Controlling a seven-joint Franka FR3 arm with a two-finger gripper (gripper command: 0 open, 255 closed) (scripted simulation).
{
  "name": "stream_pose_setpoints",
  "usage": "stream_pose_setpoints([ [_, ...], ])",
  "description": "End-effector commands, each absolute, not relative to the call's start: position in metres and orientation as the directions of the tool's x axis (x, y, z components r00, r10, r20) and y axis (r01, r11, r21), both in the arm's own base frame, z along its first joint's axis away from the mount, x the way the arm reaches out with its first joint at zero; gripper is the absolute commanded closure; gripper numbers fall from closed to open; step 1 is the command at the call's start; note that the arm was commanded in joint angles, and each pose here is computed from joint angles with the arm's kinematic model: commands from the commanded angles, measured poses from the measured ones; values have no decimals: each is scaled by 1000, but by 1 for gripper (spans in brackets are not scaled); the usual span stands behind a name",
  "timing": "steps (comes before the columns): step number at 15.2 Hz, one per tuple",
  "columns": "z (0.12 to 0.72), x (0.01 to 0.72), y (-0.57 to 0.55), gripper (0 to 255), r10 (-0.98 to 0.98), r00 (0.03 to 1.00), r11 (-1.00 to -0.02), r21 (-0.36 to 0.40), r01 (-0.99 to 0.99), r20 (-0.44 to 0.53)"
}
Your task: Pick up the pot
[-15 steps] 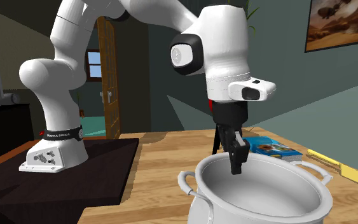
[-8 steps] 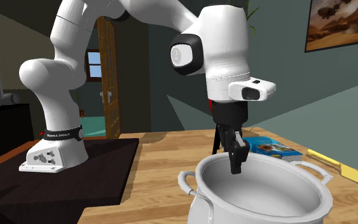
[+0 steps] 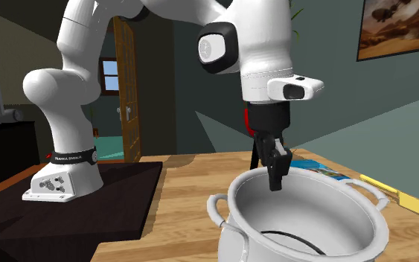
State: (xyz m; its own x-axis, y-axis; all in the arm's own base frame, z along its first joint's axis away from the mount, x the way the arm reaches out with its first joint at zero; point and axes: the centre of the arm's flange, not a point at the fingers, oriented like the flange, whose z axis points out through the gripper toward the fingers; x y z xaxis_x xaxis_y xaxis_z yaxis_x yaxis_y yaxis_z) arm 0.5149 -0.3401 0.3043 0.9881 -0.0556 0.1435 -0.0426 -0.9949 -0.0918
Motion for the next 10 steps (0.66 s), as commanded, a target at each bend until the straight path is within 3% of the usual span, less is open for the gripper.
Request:
stream_pose_setpoints([
  [1, 319, 515, -341, 255, -55, 987, -995, -88, -42, 150],
  [10, 357, 515, -341, 255, -55, 987, -995, -88, -42, 150],
])
